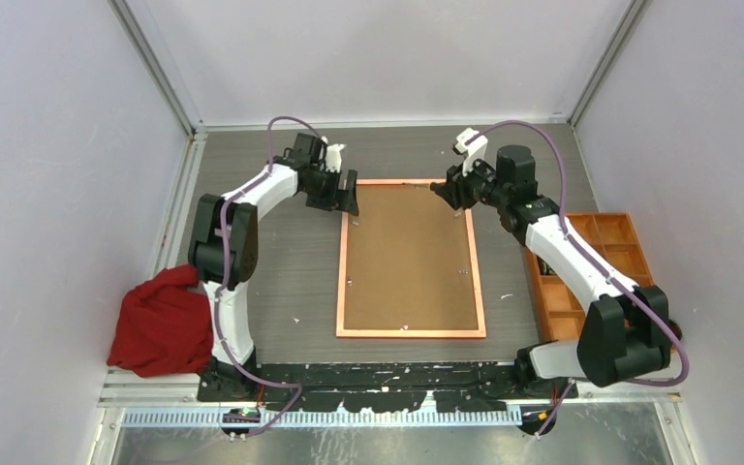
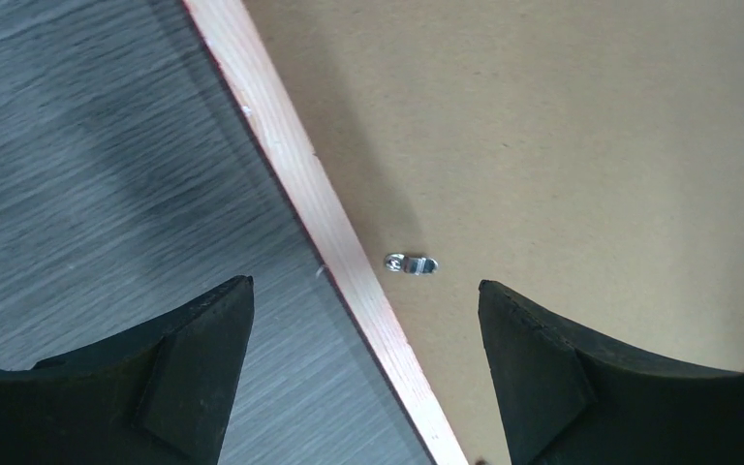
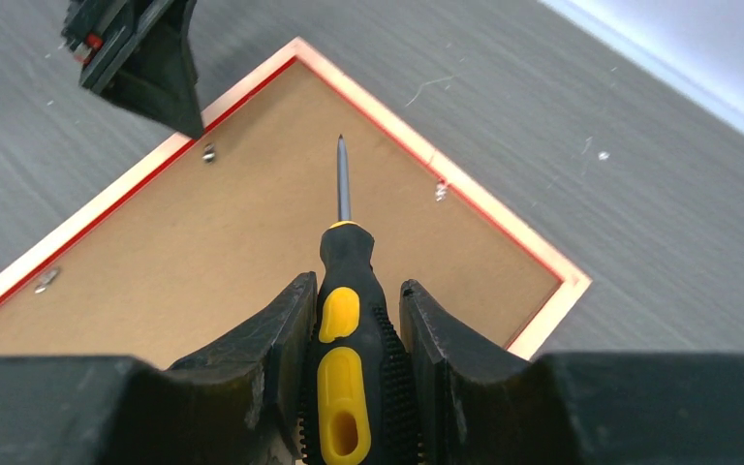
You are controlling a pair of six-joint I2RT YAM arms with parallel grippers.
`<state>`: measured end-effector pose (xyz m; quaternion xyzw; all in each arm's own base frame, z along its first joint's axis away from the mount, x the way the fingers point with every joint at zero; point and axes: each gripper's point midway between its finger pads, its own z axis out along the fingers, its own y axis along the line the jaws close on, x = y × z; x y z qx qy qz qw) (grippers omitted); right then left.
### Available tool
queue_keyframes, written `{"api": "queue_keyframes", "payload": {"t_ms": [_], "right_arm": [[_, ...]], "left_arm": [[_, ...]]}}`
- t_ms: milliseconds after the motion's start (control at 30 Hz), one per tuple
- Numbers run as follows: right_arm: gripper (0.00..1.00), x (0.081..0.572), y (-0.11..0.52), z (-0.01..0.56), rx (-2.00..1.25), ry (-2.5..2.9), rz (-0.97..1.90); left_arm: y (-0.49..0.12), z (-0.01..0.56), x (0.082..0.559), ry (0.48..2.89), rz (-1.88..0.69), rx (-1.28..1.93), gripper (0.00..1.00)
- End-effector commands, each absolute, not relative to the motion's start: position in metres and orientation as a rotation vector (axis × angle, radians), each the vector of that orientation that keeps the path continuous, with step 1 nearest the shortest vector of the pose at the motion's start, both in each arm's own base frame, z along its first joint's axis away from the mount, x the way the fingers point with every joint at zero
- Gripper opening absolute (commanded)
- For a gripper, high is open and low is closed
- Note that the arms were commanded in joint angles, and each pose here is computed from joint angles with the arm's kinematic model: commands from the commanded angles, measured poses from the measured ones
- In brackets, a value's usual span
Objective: Take the photo out of the frame
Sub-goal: Adjust the screwdriver, then adjust the photo frame at the center of the board.
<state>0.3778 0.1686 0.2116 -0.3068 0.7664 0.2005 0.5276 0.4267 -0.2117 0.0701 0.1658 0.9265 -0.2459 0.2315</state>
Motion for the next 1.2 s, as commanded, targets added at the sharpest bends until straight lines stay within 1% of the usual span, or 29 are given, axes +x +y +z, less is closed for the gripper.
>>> {"api": "queue_keyframes", "payload": {"t_ms": [0,233,533,700,733,767,933,1000,1100,1167], "right_arm": [[0.01,0.413,0.163,0.249,-0.75,1.609,0.409],[0.01,0.443,0.142,0.239,-0.681,1.602,0.378],[0.01,0.451,0.132,0.214,-0.669,1.616,0.382],[0.01,0.449,0.13,0.218,-0.653,1.613,0.388],[0.01,0.447,0.129,0.22,-0.649,1.612,0.394],[0.01,0.446,0.13,0.222,-0.648,1.609,0.403],[0.01,0.437,0.131,0.225,-0.65,1.614,0.45],[0.01,0.433,0.132,0.227,-0.647,1.613,0.481],[0.01,0.43,0.129,0.229,-0.639,1.617,0.509],[0.01,0.429,0.125,0.23,-0.632,1.619,0.523]], "left_arm": [[-0.214,0.089,0.459,2.453,-0.639,0.366,0.86],[-0.212,0.078,0.472,2.475,-0.606,0.297,0.85],[-0.206,0.054,0.475,2.551,-0.545,0.246,0.71],[-0.208,0.046,0.472,2.572,-0.553,0.248,0.65],[-0.207,0.044,0.472,2.578,-0.547,0.246,0.63],[-0.207,0.043,0.473,2.583,-0.543,0.244,0.59],[-0.21,0.035,0.471,2.606,-0.515,0.259,0.51],[-0.211,0.032,0.469,2.619,-0.497,0.276,0.43],[-0.208,0.026,0.468,2.636,-0.445,0.301,0.35],[-0.206,0.024,0.468,2.642,-0.42,0.316,0.33]]}}
